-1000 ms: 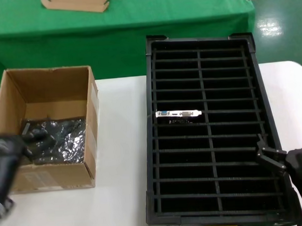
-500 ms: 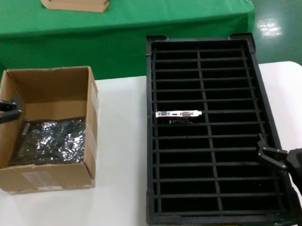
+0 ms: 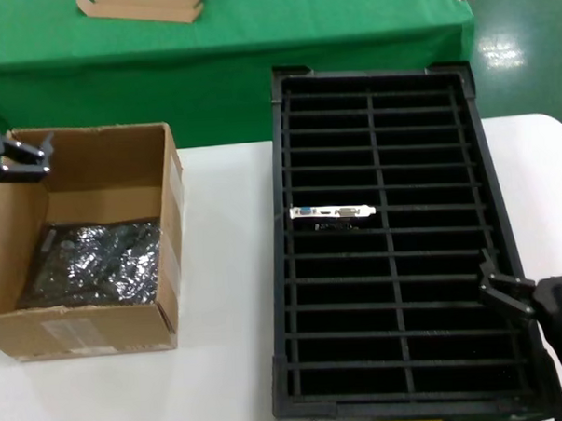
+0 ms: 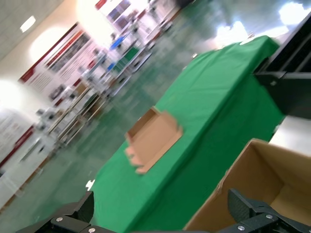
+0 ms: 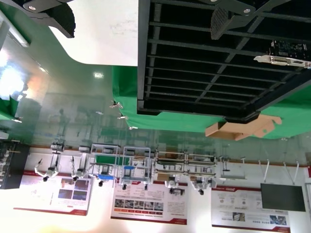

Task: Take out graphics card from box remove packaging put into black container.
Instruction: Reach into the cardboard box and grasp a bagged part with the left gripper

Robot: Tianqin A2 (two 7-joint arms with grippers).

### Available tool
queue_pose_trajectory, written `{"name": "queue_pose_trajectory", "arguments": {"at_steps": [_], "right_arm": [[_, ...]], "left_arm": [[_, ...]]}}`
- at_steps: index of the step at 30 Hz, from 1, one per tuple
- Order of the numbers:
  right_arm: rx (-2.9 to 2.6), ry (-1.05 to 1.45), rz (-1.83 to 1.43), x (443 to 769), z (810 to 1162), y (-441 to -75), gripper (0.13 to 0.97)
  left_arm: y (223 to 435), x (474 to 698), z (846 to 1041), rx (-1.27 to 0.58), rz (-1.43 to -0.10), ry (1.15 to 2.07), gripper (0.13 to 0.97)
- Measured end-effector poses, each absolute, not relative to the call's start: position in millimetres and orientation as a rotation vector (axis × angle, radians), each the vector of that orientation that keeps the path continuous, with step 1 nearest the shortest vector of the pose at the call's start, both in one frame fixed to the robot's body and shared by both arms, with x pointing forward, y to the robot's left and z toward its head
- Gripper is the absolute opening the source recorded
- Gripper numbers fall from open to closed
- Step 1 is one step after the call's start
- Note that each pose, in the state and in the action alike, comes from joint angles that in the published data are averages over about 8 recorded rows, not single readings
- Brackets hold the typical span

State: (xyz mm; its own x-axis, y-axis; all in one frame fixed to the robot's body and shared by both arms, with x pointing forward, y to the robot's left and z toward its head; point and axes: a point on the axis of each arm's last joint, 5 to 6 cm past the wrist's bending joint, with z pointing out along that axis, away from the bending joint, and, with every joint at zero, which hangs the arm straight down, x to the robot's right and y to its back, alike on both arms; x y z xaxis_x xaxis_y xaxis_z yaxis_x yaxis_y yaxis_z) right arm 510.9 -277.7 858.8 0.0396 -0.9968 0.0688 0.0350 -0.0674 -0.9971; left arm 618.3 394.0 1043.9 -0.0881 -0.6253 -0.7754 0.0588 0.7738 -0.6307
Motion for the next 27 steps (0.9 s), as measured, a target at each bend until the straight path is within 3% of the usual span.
{"name": "queue_pose_trajectory", "arguments": {"at_steps": [7,16,22,27], "right_arm": [[-1.253,1.121,-1.244,511,859,-278,0.966],[-1.253,1.121,-1.244,511,859,-278,0.966],[-1.253,1.121,-1.244,511,859,-278,0.966],[-1.253,1.121,-1.244,511,859,-278,0.966]], "left_arm": [[416,646,1048.5,-0.324,-0.634,1.723,0.966],[434,678,1049.7,-0.254,-0.513,2.102,0.966],[432,702,1049.6,-0.295,-0.34,2.329,0.966],[415,723,1045.8,-0.323,-0.239,2.369,0.966]]}}
